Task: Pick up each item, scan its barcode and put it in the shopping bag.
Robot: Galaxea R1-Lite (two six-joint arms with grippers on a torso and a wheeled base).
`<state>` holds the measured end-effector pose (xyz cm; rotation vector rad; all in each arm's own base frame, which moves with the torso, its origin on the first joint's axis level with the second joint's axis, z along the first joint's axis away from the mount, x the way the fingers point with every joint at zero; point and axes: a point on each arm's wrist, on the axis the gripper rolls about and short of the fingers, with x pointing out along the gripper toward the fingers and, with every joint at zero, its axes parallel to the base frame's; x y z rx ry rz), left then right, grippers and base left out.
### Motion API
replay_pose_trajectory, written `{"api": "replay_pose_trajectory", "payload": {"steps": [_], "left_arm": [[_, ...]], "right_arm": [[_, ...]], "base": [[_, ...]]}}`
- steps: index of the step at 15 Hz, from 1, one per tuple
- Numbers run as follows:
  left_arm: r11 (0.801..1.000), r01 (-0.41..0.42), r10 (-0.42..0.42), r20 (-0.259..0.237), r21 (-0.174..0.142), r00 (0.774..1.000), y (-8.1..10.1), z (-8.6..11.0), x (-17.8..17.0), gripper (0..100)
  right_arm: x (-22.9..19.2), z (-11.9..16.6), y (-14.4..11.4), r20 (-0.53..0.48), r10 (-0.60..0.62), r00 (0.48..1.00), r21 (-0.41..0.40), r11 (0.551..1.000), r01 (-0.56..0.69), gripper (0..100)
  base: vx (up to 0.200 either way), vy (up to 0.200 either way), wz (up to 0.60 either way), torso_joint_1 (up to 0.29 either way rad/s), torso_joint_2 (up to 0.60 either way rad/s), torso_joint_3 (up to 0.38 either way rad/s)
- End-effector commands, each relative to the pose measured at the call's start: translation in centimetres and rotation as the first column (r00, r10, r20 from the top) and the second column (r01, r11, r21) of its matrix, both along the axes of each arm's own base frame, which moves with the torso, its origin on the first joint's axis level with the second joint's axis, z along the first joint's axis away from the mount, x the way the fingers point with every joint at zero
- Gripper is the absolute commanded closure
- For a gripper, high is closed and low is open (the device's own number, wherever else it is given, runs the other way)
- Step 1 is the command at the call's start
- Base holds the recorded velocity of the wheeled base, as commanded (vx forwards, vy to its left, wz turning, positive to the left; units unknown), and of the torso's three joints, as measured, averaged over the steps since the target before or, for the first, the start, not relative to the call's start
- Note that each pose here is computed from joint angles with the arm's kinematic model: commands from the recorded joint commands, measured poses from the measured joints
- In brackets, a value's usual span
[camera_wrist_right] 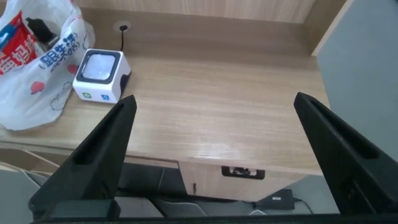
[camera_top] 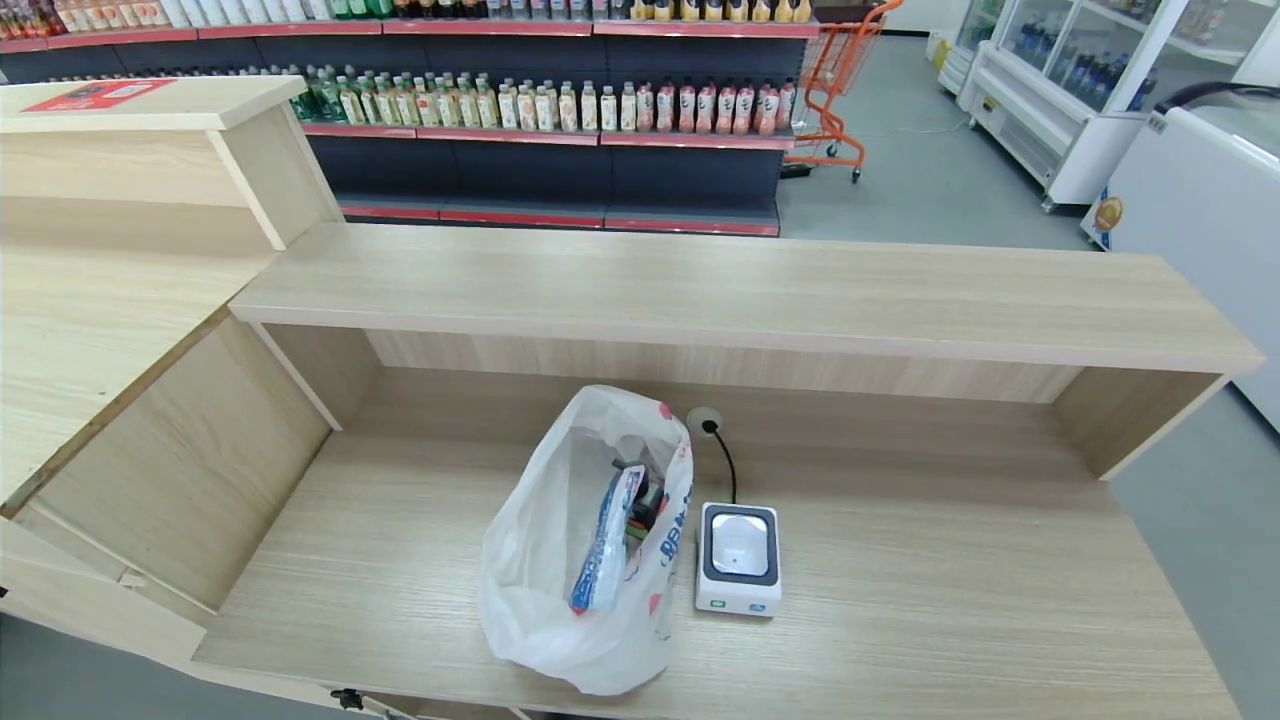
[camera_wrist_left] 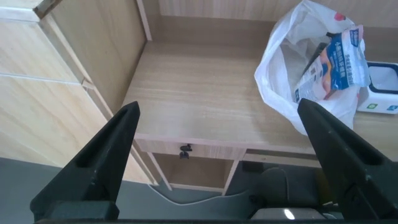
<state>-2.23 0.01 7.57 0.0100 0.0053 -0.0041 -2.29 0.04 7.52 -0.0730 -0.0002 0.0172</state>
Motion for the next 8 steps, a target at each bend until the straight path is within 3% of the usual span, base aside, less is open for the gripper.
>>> {"api": "replay_pose_trajectory", "payload": {"steps": [1,8], "left_arm": [[1.0,-0.001,0.001,0.005,-0.001,1.0,0.0,0.0,-0.04,0],[1.0,-0.001,0.001,0.005,-0.001,1.0,0.0,0.0,-0.04,0]], "right_arm": [[0.01,0.0,0.0,-0.003,0.001,1.0,-0.004,1.0,-0.001,100],[0.01,0.0,0.0,-0.003,0.001,1.0,-0.005,1.0,-0.001,100]], "base": [[0.0,0.0,0.0,0.0,0.0,0.0],[0.0,0.0,0.0,0.0,0.0,0.0]]}}
